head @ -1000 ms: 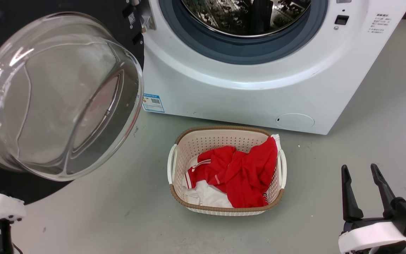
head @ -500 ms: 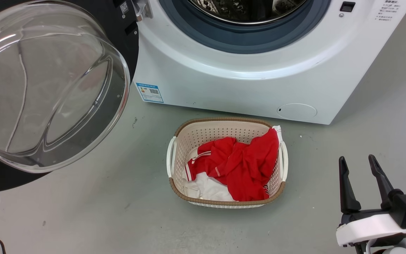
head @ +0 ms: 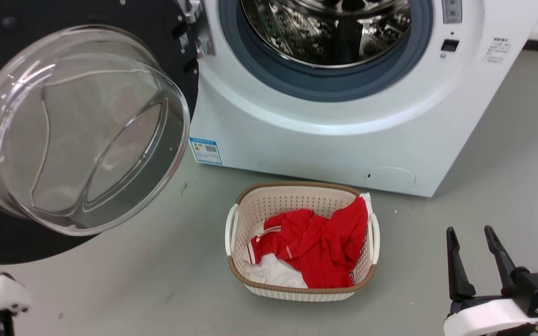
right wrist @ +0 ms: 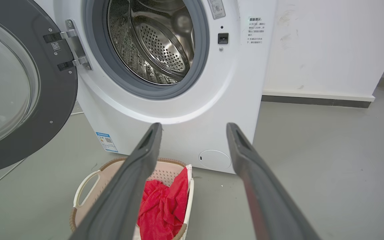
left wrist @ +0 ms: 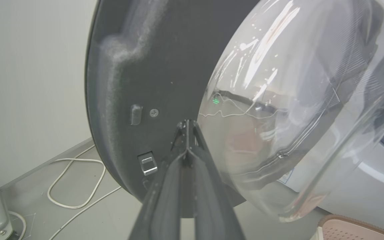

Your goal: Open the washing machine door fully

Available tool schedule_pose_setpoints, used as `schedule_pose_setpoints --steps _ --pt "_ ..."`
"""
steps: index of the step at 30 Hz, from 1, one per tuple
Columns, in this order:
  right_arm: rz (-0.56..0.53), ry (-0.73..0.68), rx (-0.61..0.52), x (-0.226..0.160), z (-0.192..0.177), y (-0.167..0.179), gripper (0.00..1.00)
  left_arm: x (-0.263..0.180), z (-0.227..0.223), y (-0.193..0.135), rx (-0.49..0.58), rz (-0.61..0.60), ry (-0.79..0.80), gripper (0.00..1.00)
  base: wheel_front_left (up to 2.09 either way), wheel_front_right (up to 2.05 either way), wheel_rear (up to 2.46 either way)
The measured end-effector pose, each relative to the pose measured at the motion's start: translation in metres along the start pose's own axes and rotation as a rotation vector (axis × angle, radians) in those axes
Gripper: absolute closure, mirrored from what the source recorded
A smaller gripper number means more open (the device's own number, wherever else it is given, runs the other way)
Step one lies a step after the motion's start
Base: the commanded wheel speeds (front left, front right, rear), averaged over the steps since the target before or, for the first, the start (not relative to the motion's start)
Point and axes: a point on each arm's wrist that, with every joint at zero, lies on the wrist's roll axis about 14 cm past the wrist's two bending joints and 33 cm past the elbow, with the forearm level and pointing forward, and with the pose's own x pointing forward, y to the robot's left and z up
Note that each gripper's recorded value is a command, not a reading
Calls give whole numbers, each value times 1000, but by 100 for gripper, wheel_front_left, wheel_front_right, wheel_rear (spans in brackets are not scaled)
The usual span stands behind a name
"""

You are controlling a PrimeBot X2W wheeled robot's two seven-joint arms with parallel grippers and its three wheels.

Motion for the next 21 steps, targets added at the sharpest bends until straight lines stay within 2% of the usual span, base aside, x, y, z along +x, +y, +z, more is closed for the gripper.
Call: schedule_pose_setpoints --steps 8,14,21 --pt "17 -38 -7 -11 16 8 0 -45 -6 -31 -29 -91 -11 100 0 0 0" --pt "-4 -53 -12 -21 21 3 0 -69 -18 -85 -70 -231 30 100 0 0 0" --pt "-45 -70 -32 -30 28 -10 0 -73 -18 -145 -96 -402 49 100 0 0 0"
